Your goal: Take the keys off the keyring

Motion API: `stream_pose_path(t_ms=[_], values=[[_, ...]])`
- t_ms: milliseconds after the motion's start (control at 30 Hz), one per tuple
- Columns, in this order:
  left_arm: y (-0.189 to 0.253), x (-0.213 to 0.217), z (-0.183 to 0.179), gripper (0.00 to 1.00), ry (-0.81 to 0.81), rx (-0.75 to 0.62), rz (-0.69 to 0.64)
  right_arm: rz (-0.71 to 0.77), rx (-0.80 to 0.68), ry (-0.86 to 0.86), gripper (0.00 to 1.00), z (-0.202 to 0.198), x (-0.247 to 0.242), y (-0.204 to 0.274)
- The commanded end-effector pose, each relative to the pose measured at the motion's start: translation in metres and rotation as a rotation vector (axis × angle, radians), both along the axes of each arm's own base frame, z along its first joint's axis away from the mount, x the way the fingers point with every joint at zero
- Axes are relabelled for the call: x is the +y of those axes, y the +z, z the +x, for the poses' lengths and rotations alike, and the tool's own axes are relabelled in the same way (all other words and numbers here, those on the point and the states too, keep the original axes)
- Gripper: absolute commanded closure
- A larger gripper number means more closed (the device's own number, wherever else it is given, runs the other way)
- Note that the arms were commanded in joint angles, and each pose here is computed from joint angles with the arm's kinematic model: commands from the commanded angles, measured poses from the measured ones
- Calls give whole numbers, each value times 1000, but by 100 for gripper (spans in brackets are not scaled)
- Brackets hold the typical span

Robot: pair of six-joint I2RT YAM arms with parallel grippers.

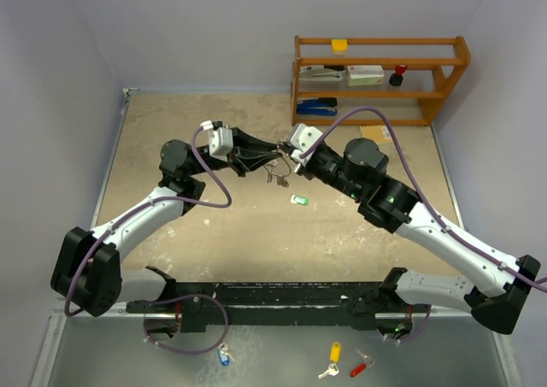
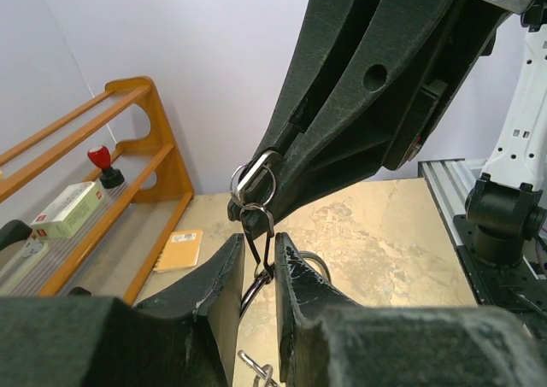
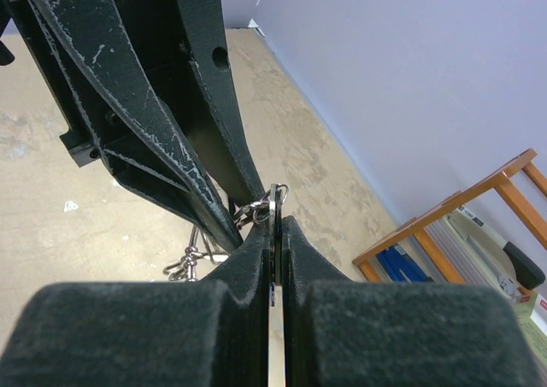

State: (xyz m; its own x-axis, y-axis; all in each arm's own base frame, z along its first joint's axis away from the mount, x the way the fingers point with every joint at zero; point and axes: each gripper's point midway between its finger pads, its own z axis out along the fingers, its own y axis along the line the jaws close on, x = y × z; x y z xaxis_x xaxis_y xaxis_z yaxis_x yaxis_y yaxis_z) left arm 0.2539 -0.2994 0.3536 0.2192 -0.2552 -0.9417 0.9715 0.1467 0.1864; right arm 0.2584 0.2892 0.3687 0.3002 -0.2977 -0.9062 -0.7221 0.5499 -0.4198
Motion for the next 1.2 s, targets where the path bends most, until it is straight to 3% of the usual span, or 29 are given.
stream_pose_path(t_ms=[0, 267, 433, 900, 1167], values=[[5, 1, -5, 83, -17, -18, -18, 101, -77, 13, 100, -8, -4, 38], [5, 1, -8, 86, -31, -21, -31, 100, -75, 14, 100, -8, -4, 38], [5, 0, -9, 100, -43, -17, -39, 104, -77, 16, 100, -9, -5, 39], [20, 2, -15, 100, -72, -37, -120, 97, -72, 23, 100, -10, -3, 36], [9, 3, 23, 100, 88, 22, -70, 87, -63, 34, 100, -12, -3, 38]])
